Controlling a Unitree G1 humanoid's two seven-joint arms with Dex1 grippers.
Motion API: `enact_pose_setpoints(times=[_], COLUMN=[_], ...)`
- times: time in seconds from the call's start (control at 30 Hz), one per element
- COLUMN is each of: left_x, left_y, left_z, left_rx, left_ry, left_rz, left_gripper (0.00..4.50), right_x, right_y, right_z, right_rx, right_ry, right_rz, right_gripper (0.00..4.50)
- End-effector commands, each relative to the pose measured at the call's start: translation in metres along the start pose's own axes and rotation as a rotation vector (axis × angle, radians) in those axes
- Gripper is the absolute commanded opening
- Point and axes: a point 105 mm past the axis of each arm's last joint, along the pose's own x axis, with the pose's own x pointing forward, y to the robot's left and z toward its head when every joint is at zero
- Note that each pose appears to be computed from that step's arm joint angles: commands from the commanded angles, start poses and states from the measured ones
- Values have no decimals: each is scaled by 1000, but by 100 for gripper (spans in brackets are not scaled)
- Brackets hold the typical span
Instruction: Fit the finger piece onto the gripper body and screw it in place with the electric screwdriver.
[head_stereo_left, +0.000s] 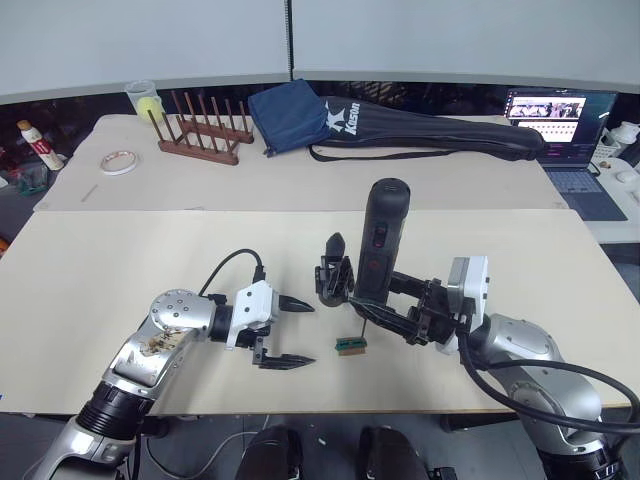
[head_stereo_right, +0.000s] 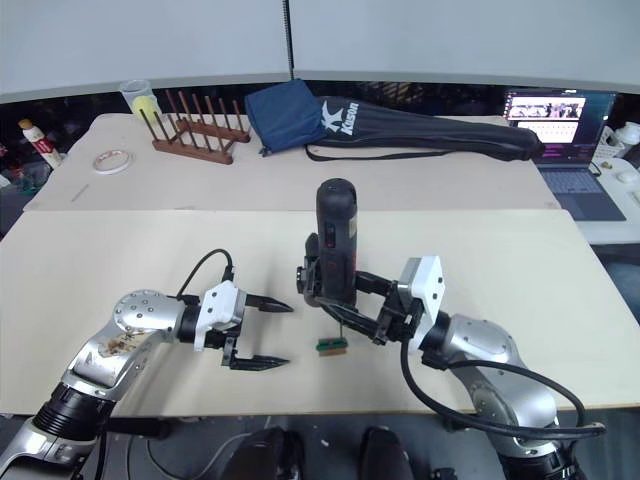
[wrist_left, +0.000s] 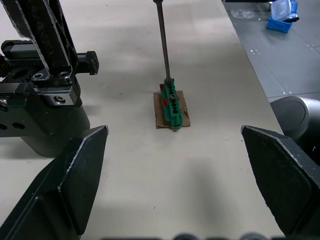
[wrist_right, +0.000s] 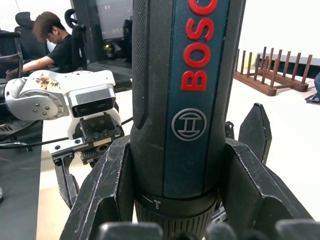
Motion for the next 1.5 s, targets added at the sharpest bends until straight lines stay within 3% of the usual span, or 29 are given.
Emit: enact_pose_setpoints(times=[0.03, 0.9, 1.5], left_x=[0, -1, 1], left_y=[2, 3, 3], left_z=[5, 5, 6], left_rx=[35, 38, 40], left_ry=[-9, -2, -6], left_rz=[3, 6, 11], left_gripper=[450, 450, 450], right_x=[0, -3, -8], right_y=[7, 19, 18], right_z=[20, 22, 0], right_rx=[-47, -33, -1], right_ry=[-63, -71, 16], right_rz=[32, 113, 123], right_gripper=[197, 197, 197])
